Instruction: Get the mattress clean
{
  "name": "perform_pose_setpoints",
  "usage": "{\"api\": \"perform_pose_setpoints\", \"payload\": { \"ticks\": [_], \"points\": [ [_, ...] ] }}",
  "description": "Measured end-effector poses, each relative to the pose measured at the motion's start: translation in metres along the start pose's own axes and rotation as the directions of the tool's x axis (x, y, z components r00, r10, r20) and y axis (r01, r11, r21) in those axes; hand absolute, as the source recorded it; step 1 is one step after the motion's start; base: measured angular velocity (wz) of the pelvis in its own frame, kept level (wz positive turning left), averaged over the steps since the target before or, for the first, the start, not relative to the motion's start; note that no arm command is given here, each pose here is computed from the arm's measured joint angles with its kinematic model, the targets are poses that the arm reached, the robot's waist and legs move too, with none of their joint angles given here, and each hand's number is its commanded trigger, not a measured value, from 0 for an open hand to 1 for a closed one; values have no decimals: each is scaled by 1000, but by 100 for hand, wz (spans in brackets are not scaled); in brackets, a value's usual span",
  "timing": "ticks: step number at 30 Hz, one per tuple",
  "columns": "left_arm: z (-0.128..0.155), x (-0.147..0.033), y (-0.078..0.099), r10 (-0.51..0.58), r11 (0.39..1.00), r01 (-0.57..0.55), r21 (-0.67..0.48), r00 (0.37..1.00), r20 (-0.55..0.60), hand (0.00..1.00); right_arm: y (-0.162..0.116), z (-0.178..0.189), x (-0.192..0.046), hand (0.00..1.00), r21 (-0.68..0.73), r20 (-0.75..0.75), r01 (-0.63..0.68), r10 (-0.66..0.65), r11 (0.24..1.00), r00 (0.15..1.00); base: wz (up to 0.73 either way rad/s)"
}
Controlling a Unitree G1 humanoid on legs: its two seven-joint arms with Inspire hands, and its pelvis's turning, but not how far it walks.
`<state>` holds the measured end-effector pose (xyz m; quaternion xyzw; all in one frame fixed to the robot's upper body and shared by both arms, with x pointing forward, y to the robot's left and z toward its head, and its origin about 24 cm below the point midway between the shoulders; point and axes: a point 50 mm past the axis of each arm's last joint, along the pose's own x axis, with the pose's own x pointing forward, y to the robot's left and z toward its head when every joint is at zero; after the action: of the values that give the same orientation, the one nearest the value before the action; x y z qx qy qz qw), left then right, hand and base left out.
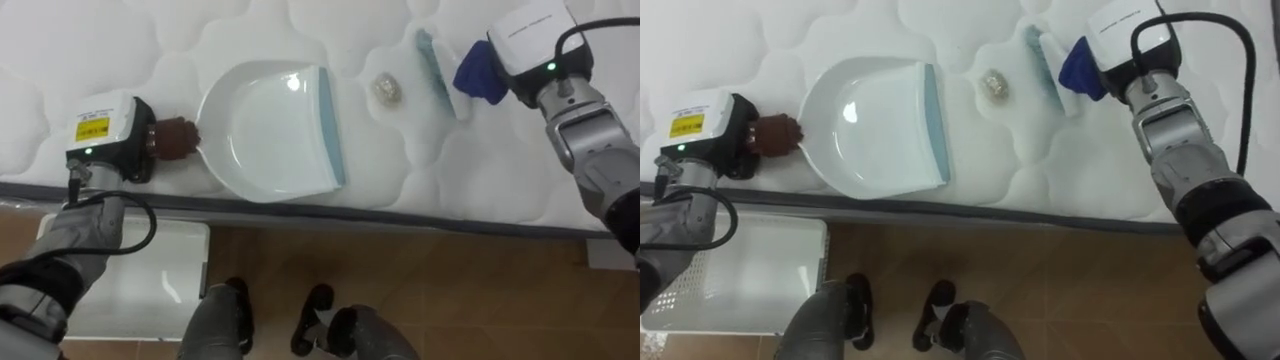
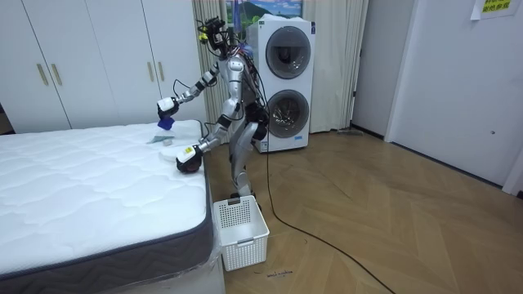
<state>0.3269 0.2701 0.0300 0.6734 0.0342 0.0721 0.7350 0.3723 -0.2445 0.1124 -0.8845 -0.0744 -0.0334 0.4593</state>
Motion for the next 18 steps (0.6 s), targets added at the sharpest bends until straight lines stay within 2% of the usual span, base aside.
{"api": "perform_pose_setpoints", "payload": {
  "ticks": [9,18],
  "points": [
    [1,1,3,7,999,-8,40,1000,30,100,-16,13,5,100,66,44,-5,3,998,999,0],
    [0,0,3,2,995,-8,98,998,57,100,-25,26,5,100,203,67,-28,15,979,998,-2]
  ]
}}
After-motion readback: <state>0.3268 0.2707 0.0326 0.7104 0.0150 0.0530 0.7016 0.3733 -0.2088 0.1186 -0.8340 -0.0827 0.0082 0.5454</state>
